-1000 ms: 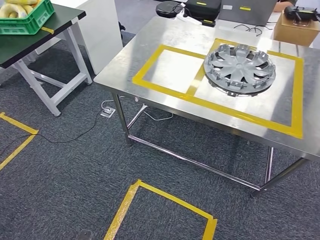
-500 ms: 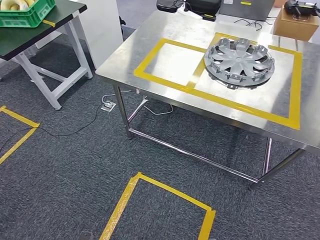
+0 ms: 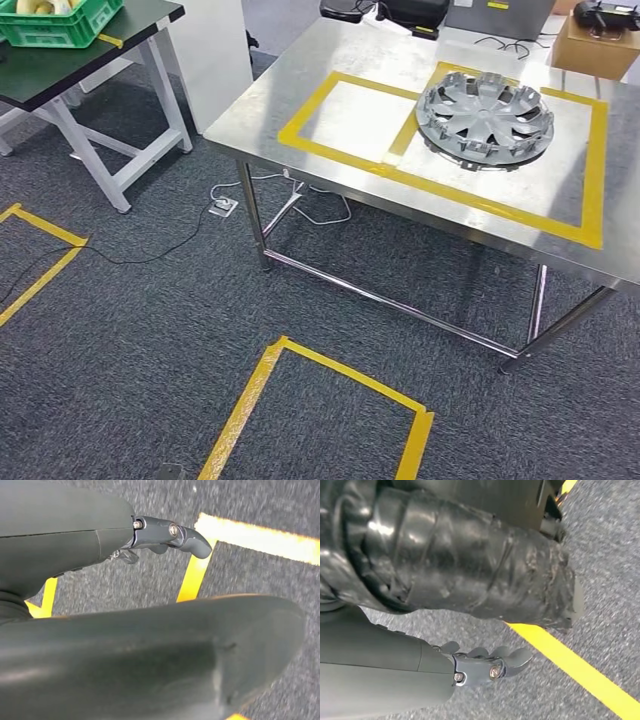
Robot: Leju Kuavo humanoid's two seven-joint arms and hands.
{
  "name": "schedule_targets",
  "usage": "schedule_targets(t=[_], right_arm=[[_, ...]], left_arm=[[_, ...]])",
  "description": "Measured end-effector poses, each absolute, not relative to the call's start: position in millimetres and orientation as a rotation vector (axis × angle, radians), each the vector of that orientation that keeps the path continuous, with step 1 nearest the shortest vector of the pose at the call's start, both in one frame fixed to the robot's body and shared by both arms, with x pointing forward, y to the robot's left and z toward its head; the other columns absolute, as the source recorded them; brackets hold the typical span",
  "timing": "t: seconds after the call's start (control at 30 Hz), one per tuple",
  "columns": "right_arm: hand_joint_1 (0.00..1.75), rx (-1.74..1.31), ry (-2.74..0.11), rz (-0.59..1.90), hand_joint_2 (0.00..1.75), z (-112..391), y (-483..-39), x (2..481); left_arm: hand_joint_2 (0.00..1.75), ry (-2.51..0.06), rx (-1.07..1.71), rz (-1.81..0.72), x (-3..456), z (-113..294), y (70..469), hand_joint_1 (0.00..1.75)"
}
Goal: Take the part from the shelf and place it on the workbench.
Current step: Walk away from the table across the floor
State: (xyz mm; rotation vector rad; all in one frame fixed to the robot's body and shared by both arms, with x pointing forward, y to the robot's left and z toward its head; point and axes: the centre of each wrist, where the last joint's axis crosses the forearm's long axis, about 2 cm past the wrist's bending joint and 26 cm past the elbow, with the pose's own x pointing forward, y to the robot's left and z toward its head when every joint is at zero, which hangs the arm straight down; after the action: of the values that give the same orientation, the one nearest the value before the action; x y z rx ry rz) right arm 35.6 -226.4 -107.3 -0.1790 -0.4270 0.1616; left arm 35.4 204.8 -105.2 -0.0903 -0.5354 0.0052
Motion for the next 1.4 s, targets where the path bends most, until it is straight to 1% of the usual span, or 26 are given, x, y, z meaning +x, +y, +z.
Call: schedule_targets(t=[0.73, 1.4], right_arm=[[0.00, -0.178, -0.423, 0.227, 0.00, -106.6, -223.6, 38.7], [0.00, -0.209, -0.413, 0.170, 0.00, -107.2, -227.1, 35.2]], left_arm=[[0.00, -0.534, -0.098, 0.003, 34.0, -105.1, 203.2, 0.00], [0.00, -0.538, -0.127, -0.075, 33.7, -104.1, 197.2, 0.00]])
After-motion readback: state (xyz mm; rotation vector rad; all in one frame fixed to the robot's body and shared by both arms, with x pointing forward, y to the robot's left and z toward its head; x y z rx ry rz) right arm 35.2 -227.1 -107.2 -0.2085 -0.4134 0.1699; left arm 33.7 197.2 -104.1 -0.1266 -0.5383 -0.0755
